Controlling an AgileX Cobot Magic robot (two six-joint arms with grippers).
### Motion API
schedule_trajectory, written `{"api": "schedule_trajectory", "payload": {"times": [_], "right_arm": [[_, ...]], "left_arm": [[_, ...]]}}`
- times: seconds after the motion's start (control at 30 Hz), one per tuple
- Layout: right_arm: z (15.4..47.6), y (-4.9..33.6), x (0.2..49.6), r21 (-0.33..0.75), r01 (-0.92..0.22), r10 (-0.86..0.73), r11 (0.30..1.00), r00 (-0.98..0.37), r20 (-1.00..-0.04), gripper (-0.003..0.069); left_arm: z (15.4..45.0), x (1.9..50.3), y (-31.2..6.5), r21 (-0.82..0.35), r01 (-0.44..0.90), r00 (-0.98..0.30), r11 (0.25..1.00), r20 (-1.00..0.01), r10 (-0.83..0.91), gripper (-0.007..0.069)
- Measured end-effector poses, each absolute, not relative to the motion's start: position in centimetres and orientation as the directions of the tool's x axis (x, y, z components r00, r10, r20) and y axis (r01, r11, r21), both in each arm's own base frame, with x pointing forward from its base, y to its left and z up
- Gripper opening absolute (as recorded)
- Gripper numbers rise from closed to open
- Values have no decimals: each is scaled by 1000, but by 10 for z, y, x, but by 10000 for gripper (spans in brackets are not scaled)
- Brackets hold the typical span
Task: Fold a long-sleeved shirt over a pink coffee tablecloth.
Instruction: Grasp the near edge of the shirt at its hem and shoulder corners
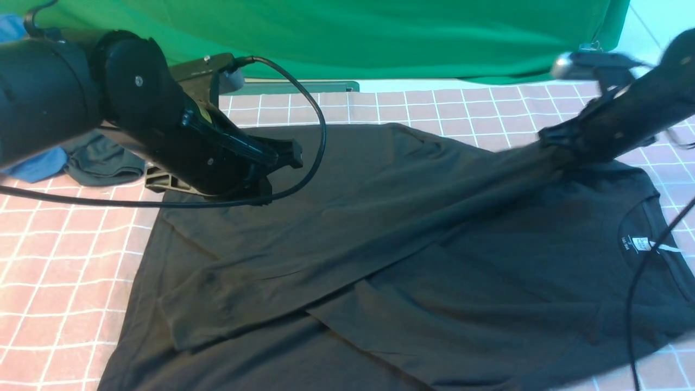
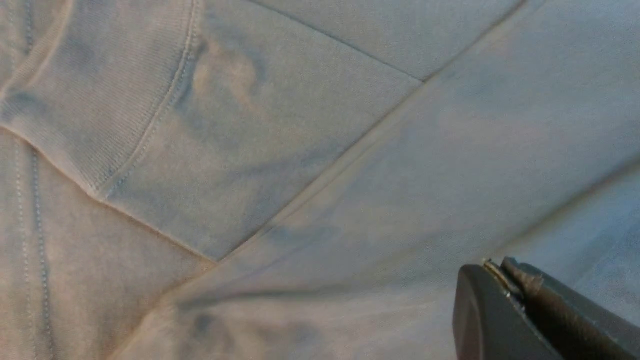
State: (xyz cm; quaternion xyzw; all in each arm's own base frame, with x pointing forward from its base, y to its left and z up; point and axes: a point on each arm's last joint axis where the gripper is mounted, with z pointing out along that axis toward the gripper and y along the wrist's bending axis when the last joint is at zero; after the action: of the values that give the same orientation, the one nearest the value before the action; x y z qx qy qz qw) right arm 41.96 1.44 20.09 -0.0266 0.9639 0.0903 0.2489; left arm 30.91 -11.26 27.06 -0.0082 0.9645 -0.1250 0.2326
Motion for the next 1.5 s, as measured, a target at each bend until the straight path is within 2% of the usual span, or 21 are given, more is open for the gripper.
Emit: {"api": "schedule_trajectory", "payload": {"times": [0.2,0.33,0.43,0.47,0.5,0.53,0.57,0.63,0.7,0.73,0.8,0.83,0.9,0.93,0.97,1.03,1.2,1.4,1.5], "right_arm": [[201,4,412,158,-106,-30,982,-905,-424,49],[193,3,414,156,-106,-32,982,-909,-415,83],[191,3,416,146,-108,-38,983,-909,-415,209],[191,2,416,133,-114,-49,984,-908,-416,293],[191,2,416,131,-115,-51,985,-907,-417,293],[195,0,416,111,-125,-66,986,-903,-424,371],[200,-1,416,94,-128,-76,987,-901,-427,414],[217,-4,412,54,-134,-98,990,-898,-430,453],[232,-5,406,34,-130,-103,991,-901,-422,435],[243,-6,401,23,-132,-110,991,-902,-418,403],[263,-6,388,14,-132,-114,991,-903,-415,300],[275,-6,379,14,-136,-119,991,-906,-406,191],[286,-5,369,15,-138,-119,990,-902,-415,123],[296,-4,354,25,-139,-116,990,-902,-416,61],[299,-3,350,26,-139,-115,990,-899,-423,57],[305,2,322,70,-144,-101,987,-899,-426,39],[300,11,281,142,-182,-99,973,-885,-454,39],[286,14,259,163,-190,-95,968,-881,-464,39],[285,14,257,161,-199,-104,967,-881,-461,39]], "left_arm": [[270,309,-113,-244,43,-893,969,-445,-72,13],[270,309,-112,-241,44,-894,969,-442,-70,13],[271,306,-112,-235,43,-901,971,-429,-63,13],[273,304,-111,-234,44,-902,971,-426,-62,13],[273,304,-111,-234,44,-903,971,-426,-62,13],[278,301,-110,-234,46,-902,971,-427,-60,13],[282,297,-109,-236,48,-901,971,-430,-60,13],[294,288,-106,-240,51,-898,969,-436,-61,13],[305,276,-102,-243,53,-898,969,-436,-60,13],[310,270,-100,-245,52,-897,968,-437,-63,13],[317,252,-95,-255,38,-902,966,-425,-77,13],[316,240,-91,-254,26,-911,967,-404,-82,13],[312,226,-86,-246,-2,-928,969,-360,-94,13],[298,208,-78,-218,-69,-950,974,-282,-130,13],[298,207,-78,-214,-68,-951,975,-282,-128,13],[268,182,-64,-113,-182,-968,977,-151,-198,13],[230,159,-50,31,-276,-961,961,-33,-275,13],[213,153,-41,99,-254,-967,962,-50,-251,13],[212,158,-32,104,-298,-954,949,-65,-292,13]]}}
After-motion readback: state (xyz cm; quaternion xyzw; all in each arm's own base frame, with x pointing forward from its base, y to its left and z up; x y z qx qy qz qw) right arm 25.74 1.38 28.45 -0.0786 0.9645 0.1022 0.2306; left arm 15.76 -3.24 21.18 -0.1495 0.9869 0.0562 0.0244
